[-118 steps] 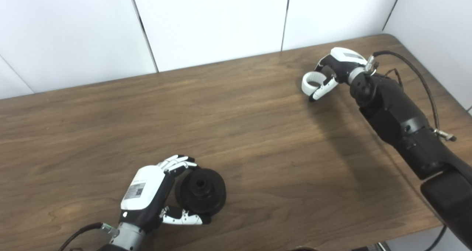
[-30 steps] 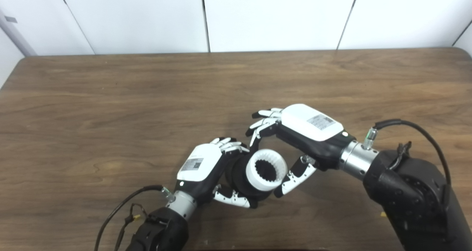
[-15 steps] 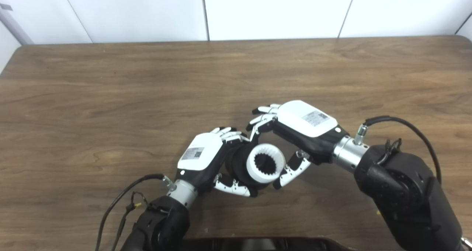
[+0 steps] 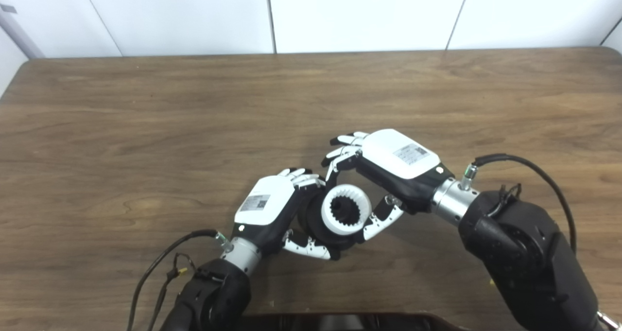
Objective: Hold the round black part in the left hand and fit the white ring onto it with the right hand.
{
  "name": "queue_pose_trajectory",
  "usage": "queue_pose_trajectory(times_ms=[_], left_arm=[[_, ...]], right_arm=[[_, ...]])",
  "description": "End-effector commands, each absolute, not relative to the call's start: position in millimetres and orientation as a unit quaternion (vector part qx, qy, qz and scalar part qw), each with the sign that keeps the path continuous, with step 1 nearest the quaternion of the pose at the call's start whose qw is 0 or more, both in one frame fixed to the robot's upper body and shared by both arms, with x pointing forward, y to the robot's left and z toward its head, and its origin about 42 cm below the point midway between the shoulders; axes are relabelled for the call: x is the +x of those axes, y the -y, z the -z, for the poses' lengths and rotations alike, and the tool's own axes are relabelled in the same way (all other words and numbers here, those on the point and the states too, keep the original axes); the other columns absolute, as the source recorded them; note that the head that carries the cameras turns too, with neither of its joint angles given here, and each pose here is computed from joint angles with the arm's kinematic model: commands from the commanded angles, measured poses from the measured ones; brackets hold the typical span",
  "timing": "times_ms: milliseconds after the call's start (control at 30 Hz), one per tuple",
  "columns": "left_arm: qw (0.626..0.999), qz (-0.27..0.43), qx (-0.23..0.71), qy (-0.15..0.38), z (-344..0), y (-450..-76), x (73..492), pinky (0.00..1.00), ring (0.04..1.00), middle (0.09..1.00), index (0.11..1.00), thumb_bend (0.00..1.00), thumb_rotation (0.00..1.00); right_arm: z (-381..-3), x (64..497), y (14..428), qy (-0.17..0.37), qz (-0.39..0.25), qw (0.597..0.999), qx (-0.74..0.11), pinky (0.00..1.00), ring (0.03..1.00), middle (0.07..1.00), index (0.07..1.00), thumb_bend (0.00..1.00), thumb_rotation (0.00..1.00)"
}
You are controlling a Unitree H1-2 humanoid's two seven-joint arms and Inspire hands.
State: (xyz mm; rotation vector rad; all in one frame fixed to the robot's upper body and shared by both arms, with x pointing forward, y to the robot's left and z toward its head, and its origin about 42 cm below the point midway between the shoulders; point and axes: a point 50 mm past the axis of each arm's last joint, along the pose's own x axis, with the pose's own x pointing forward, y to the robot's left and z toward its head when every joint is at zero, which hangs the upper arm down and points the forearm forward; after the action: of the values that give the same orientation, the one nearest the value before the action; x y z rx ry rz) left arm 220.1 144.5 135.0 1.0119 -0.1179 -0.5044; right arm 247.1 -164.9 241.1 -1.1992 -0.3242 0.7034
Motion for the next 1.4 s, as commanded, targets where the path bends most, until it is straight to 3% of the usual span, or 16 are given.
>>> queue_pose_trajectory(times_ms=[0,667,1367], left_arm=[[0.83,0.264,0.491,0.024,-123,-145,214,0.93,0.916,0.842,0.486,0.52,0.05],[0.829,0.266,0.492,0.024,-124,-141,214,0.93,0.919,0.843,0.486,0.52,0.06],[0.828,0.267,0.493,0.019,-127,-141,214,0.95,0.926,0.84,0.486,0.52,0.06]], right_arm=[[-249,249,160,0.176,-0.319,0.749,-0.553,0.93,0.921,0.802,0.483,0.52,0.14],[-239,259,145,0.16,-0.335,0.744,-0.555,0.93,0.932,0.808,0.483,0.52,0.14],[-224,281,165,0.128,-0.316,0.763,-0.55,0.92,0.937,0.809,0.483,0.52,0.14]])
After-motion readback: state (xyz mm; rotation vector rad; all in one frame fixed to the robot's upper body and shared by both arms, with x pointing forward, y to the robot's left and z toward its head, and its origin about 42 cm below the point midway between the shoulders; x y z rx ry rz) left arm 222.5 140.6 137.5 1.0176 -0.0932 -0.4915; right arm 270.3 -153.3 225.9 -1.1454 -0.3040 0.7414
